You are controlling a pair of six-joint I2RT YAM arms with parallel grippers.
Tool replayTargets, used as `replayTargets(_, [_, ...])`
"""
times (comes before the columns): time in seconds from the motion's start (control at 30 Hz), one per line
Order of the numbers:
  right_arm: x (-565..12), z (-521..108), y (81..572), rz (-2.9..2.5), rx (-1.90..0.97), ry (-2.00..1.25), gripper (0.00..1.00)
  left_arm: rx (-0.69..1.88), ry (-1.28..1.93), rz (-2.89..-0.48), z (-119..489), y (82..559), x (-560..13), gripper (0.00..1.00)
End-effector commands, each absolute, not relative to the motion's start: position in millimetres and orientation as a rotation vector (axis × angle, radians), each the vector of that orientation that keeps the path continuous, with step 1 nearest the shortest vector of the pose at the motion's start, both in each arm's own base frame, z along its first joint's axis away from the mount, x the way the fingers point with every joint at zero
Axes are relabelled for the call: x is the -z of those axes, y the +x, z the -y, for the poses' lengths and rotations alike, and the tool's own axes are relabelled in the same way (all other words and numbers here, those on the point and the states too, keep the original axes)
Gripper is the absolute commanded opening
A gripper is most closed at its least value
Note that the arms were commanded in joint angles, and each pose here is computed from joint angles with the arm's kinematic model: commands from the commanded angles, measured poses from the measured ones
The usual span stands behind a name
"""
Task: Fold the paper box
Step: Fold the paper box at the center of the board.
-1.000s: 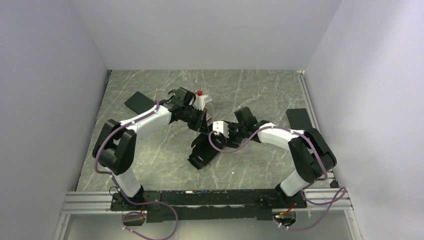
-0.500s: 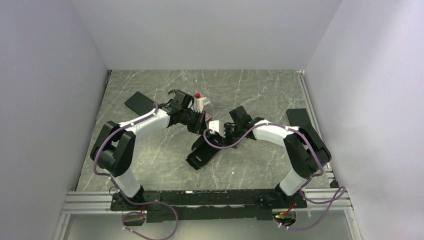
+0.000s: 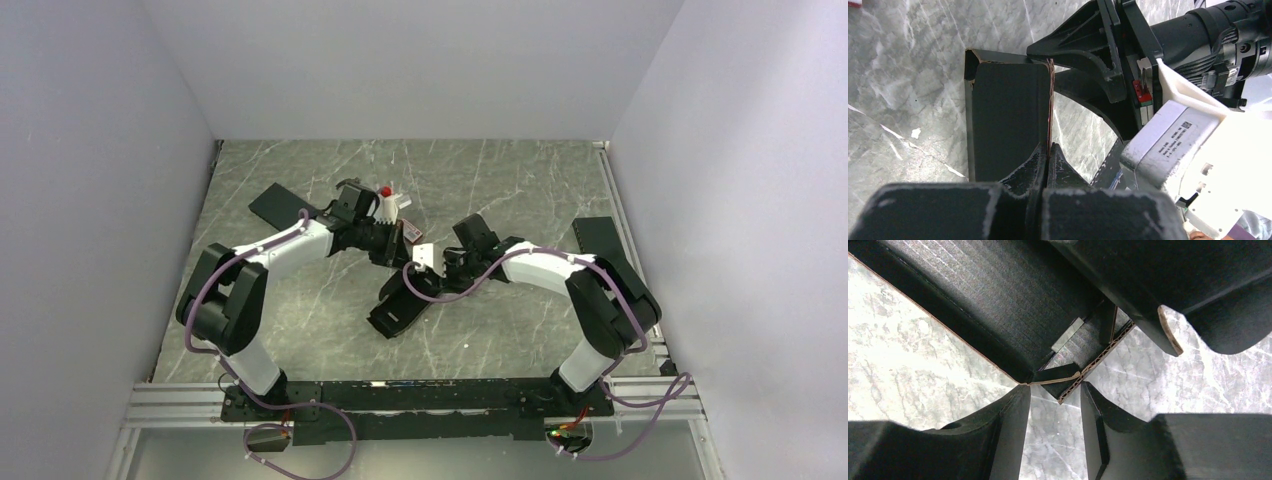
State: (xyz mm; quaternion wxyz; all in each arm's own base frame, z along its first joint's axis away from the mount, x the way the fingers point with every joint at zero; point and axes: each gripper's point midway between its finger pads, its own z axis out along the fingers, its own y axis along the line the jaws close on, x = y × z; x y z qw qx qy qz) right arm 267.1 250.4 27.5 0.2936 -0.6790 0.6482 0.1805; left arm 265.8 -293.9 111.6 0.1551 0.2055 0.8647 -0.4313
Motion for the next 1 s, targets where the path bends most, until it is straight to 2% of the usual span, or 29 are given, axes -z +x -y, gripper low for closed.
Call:
replayTargets(0.0, [-54.4,-278.9,269.1,-1.596,-0.533,-1.751,0.43,1.272,0.568,-2.427,296.0,269.6,-122.1,0.0])
replayTargets(0.97, [-59.7,-307.3,257.4,-1.401,-0.399,-1.827,0.31,1.24,0.43,-2.48,279.3,279.1,-100.9,0.0])
